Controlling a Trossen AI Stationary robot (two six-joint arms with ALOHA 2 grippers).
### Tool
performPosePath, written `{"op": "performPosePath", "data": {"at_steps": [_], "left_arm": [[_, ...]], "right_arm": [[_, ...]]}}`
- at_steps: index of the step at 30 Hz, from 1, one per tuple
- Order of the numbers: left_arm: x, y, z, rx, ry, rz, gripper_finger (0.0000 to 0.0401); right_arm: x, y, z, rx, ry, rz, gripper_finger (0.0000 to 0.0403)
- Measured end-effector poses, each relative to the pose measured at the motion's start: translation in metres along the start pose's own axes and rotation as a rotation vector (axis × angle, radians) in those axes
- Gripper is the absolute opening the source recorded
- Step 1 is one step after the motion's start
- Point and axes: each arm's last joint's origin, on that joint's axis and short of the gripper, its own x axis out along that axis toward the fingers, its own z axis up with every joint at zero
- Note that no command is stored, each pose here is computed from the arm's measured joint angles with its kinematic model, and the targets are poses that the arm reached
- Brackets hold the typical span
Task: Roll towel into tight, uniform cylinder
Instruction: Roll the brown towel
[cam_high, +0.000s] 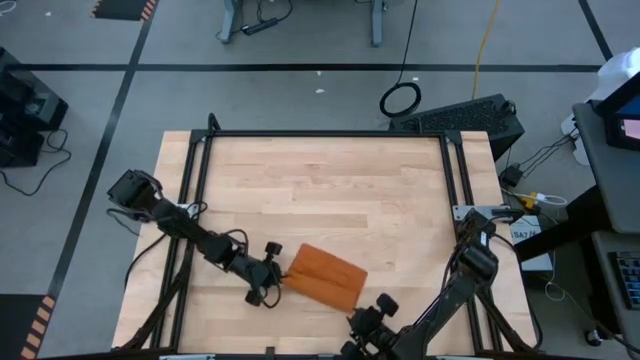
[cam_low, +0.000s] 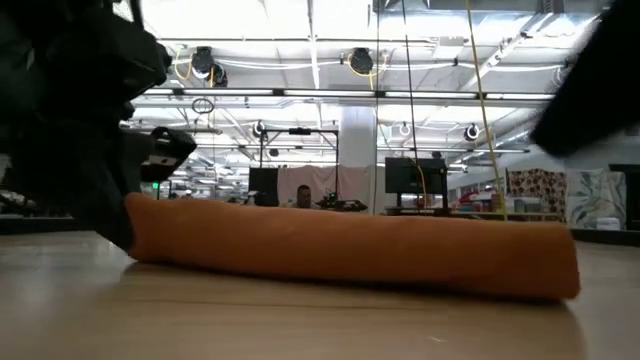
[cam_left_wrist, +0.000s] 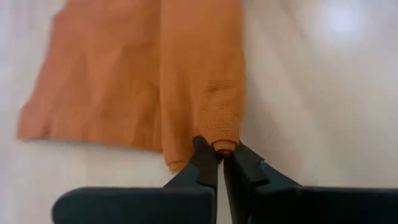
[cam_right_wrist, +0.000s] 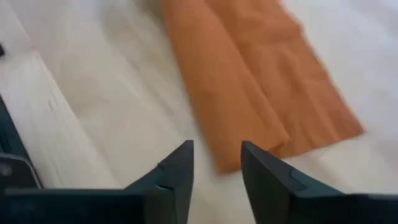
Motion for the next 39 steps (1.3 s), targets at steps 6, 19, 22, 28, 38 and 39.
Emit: {"op": "performPosePath", "data": {"at_steps": [6,19,22,28,38,39], "left_arm": [[-0.001,0.005,0.013,-0.264,-0.045,-0.144,0.0010],[0.014,0.036,0.008,-0.496,-0.119,-0.315,0.0008],[0.020,0.037,0.006,-0.534,-0.118,-0.318,0.0008],[0.028,0.039,0.006,-0.571,-0.157,-0.389,0.0008],[0.035,0.045,0.001,-0.616,-0.138,-0.376,0.0008],[0.035,0.045,0.001,-0.617,-0.137,-0.376,0.0008]], "right_arm": [[-0.030,-0.006,0.021,-0.073,-0.104,0.052,0.0157],[-0.023,-0.013,-0.001,-0.242,0.052,0.023,0.0183],[-0.019,-0.015,0.013,-0.388,0.096,0.033,0.0183],[0.000,-0.018,0.031,-0.637,0.190,0.021,0.0183],[0.036,-0.030,0.053,-0.680,0.306,-0.009,0.0235],[0.038,-0.031,0.054,-0.679,0.308,-0.014,0.0240]]}}
